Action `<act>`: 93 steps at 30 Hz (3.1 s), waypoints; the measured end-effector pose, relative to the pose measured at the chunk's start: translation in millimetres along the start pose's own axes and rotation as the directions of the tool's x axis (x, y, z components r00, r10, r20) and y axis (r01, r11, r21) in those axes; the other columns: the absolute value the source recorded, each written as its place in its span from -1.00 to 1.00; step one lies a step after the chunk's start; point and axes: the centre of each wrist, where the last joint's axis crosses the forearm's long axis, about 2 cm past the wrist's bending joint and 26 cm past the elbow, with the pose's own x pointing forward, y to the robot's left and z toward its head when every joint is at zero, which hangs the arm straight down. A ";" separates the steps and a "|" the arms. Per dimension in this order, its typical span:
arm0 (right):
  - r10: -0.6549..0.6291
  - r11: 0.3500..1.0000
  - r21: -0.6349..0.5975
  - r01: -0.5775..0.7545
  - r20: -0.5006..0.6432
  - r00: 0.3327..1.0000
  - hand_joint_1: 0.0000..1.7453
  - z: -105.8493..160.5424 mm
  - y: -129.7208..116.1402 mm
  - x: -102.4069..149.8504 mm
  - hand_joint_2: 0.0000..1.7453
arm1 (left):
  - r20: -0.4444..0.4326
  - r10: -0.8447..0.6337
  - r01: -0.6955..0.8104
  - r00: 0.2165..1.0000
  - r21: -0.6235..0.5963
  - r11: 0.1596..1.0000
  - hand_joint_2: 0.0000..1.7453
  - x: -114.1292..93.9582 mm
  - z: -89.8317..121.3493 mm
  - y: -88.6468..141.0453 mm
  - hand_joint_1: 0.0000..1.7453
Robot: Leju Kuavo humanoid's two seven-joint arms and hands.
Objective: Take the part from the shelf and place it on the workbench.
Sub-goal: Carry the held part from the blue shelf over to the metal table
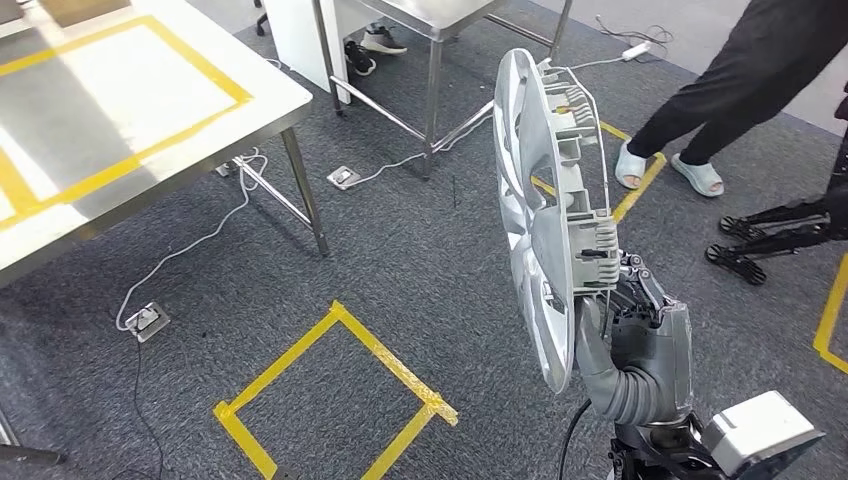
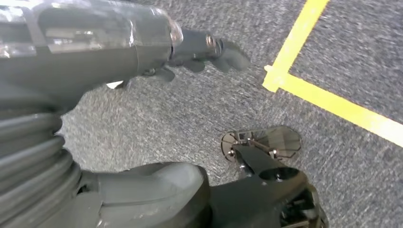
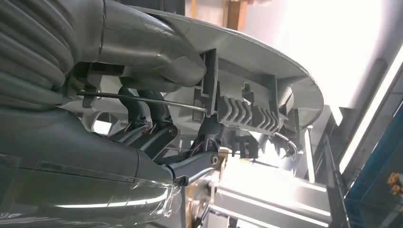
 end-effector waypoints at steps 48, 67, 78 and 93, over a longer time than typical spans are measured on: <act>-0.010 0.999 -0.033 0.012 0.058 0.998 1.00 -13.0 -8.1 8.9 1.00 | -0.001 -0.016 0.016 1.000 0.003 1.000 1.00 -1.8 -0.2 2.7 -1.00; -0.017 0.999 -0.029 0.018 0.049 0.999 1.00 -11.3 -7.7 8.3 1.00 | -0.005 -0.016 0.016 1.000 -0.002 1.000 1.00 0.2 -0.1 0.7 -1.00; -0.020 0.999 -0.033 0.021 0.042 0.999 1.00 -10.7 -7.5 7.3 1.00 | -0.015 -0.017 0.017 1.000 -0.002 1.000 1.00 -1.8 -0.1 1.7 -1.00; -0.040 0.999 -0.029 0.041 0.038 0.998 1.00 -11.0 -7.4 7.4 1.00 | -0.033 -0.012 0.012 0.999 -0.004 1.000 1.00 -1.5 0.2 -0.5 -1.00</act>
